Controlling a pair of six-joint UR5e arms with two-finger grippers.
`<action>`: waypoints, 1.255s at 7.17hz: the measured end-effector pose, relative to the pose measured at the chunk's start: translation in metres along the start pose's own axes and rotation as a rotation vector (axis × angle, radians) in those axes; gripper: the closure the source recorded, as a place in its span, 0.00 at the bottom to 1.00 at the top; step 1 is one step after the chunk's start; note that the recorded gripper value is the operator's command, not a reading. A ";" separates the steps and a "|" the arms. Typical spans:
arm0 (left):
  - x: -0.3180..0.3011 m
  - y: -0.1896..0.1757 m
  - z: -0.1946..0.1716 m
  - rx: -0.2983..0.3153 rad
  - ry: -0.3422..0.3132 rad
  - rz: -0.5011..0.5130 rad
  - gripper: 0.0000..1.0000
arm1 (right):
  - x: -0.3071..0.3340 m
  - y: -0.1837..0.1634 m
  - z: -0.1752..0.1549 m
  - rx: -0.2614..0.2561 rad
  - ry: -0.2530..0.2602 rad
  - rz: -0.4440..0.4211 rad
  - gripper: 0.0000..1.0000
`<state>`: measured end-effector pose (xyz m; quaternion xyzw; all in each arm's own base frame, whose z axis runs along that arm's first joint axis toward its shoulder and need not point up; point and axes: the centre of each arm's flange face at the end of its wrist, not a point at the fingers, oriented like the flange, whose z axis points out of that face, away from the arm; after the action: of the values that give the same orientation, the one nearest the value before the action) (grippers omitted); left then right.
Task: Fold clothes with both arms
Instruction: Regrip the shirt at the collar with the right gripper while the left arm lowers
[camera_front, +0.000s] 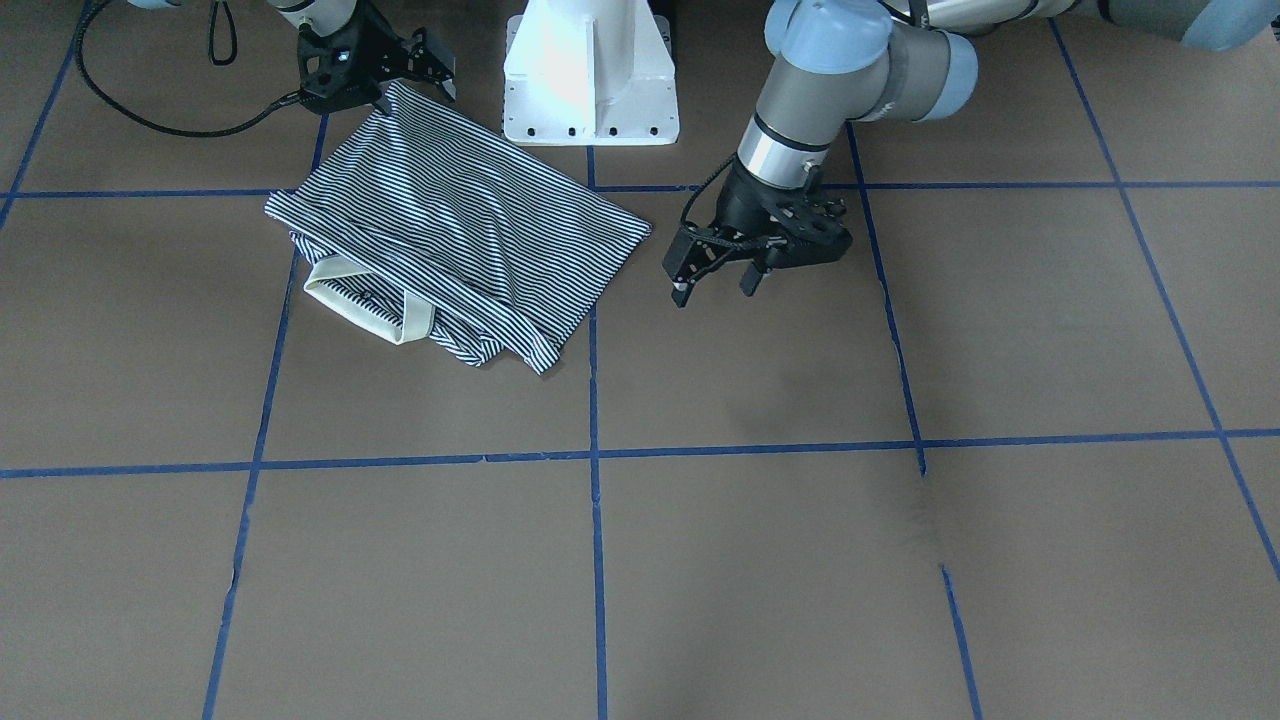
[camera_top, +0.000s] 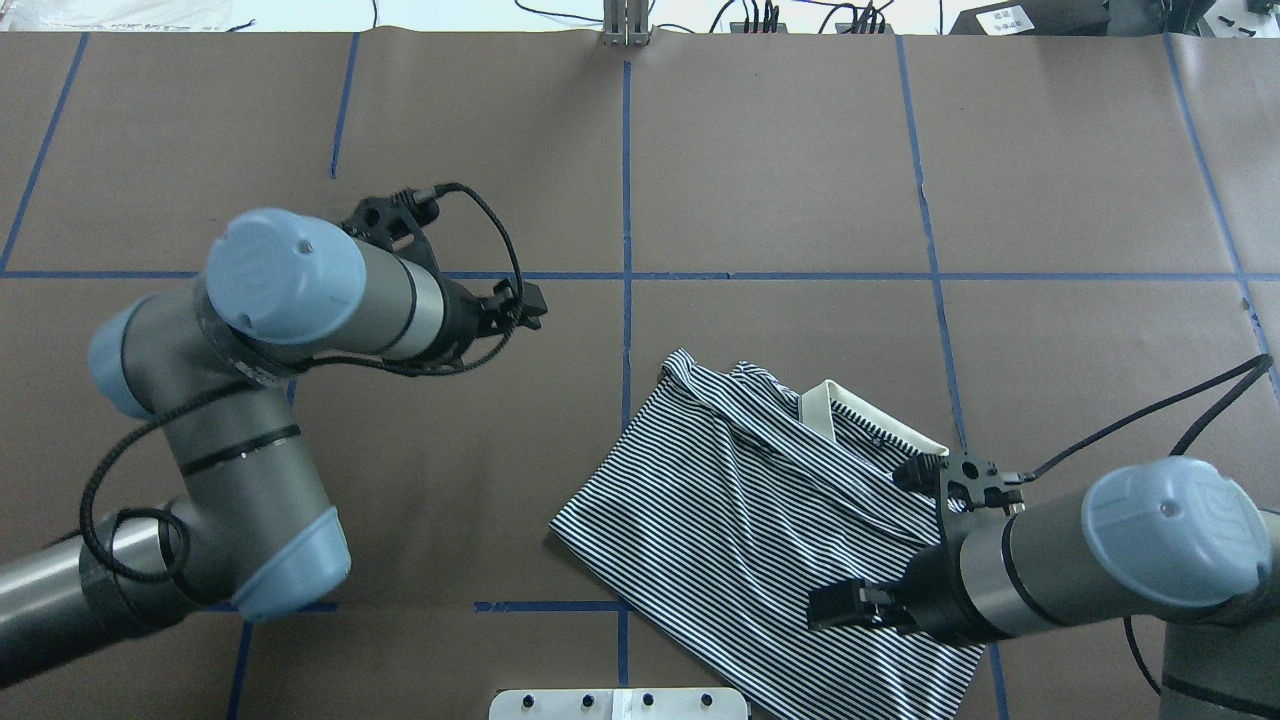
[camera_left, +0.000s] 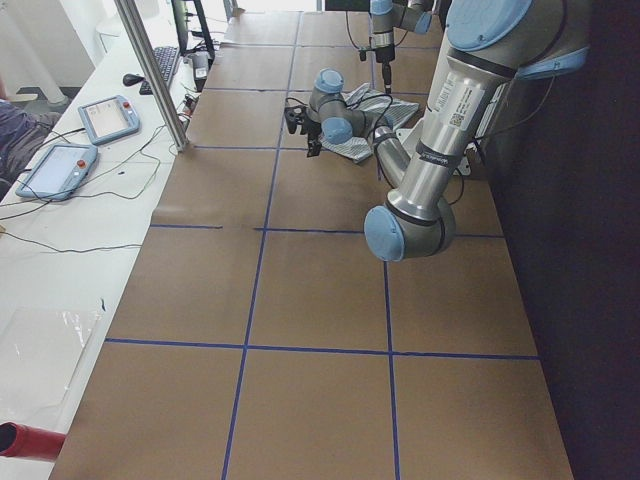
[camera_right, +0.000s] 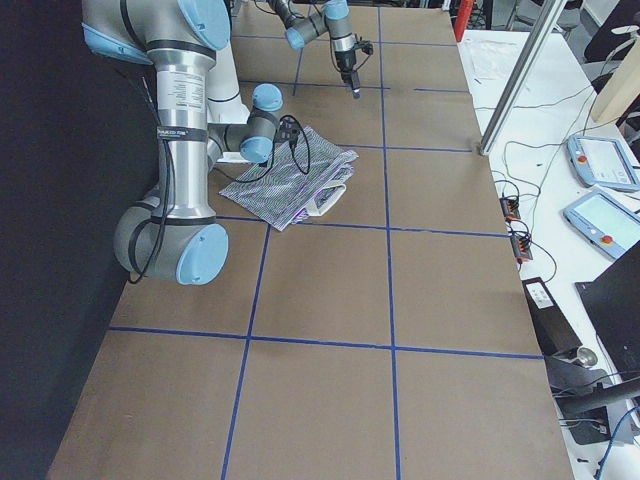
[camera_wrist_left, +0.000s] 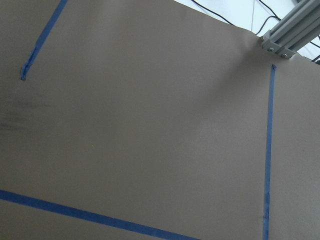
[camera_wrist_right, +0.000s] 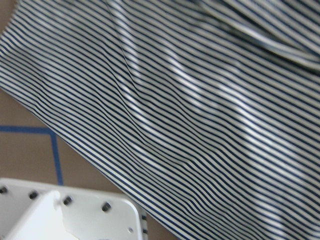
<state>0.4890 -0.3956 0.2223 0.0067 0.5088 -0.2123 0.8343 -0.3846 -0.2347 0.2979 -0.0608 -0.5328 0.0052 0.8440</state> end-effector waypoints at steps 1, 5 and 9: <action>-0.002 0.050 0.017 -0.044 -0.017 -0.055 0.06 | -0.011 -0.028 -0.016 0.063 -0.034 0.017 0.00; -0.016 0.128 0.049 -0.097 -0.071 -0.162 0.12 | -0.028 -0.073 -0.038 0.160 -0.076 0.038 0.00; -0.013 0.131 0.066 -0.072 -0.082 -0.177 0.35 | -0.030 -0.076 -0.037 0.156 -0.078 0.038 0.00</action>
<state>0.5873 -0.2867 0.2389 -0.0771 0.4800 -0.2665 0.8323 -0.3687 -0.3155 0.2638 -0.0047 -0.5621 0.0648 0.8245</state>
